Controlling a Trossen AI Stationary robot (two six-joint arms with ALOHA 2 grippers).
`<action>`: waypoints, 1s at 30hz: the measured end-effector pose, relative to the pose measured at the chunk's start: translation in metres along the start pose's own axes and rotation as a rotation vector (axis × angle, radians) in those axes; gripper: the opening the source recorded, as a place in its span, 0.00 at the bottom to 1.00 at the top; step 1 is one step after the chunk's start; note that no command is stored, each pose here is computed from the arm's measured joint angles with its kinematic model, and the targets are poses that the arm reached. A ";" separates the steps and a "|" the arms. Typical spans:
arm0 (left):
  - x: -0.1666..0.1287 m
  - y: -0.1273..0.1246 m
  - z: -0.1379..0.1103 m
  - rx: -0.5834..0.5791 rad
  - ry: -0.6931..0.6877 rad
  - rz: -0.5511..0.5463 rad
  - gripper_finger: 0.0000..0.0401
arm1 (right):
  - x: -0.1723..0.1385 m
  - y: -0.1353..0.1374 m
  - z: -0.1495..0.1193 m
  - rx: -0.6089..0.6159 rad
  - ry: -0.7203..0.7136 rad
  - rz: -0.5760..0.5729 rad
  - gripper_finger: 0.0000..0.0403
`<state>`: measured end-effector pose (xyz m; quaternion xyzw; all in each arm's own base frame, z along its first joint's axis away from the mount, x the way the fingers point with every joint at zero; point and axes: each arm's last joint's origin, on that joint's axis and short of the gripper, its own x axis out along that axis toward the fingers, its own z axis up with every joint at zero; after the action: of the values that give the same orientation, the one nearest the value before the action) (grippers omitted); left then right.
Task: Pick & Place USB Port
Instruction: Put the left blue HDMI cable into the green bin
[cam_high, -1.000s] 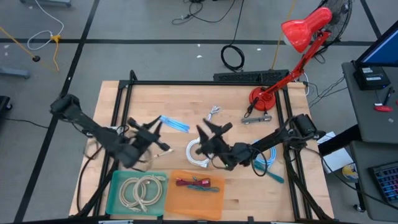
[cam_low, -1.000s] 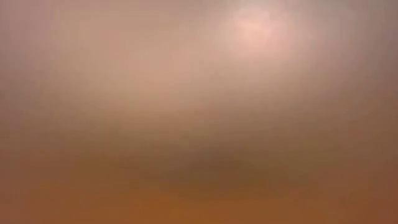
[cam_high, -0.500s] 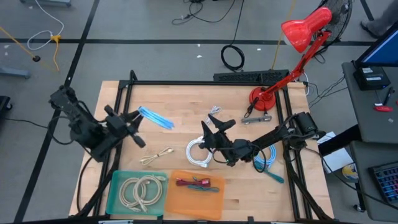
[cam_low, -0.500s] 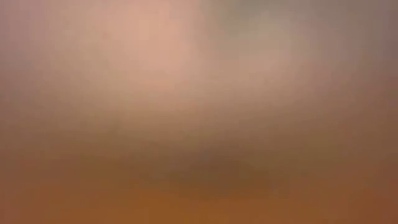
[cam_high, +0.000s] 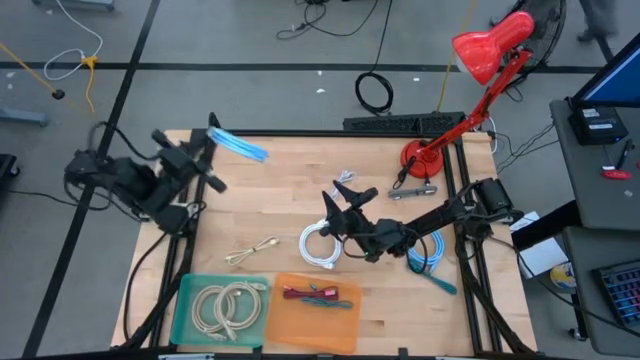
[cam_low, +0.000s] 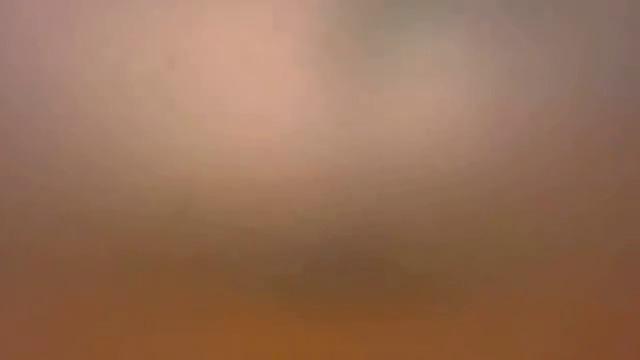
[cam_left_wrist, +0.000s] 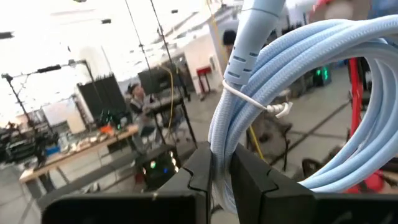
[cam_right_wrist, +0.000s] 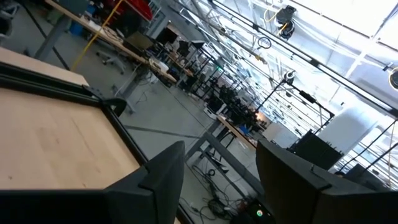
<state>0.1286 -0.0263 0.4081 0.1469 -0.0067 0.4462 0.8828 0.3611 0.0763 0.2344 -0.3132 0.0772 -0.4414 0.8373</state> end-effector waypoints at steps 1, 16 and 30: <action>0.001 0.007 -0.002 0.001 -0.007 0.005 0.09 | 0.000 0.000 0.000 0.000 0.000 0.000 0.46; 0.017 0.042 -0.053 -0.076 0.143 -0.080 0.09 | 0.013 0.003 -0.010 0.011 0.045 0.003 0.46; 0.050 0.007 -0.119 -0.498 1.066 -0.252 0.09 | 0.018 0.007 -0.021 -0.028 0.087 0.015 0.46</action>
<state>0.1388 0.0488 0.3032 -0.3087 0.3501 0.3355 0.8183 0.3680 0.0555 0.2165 -0.3046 0.1219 -0.4471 0.8321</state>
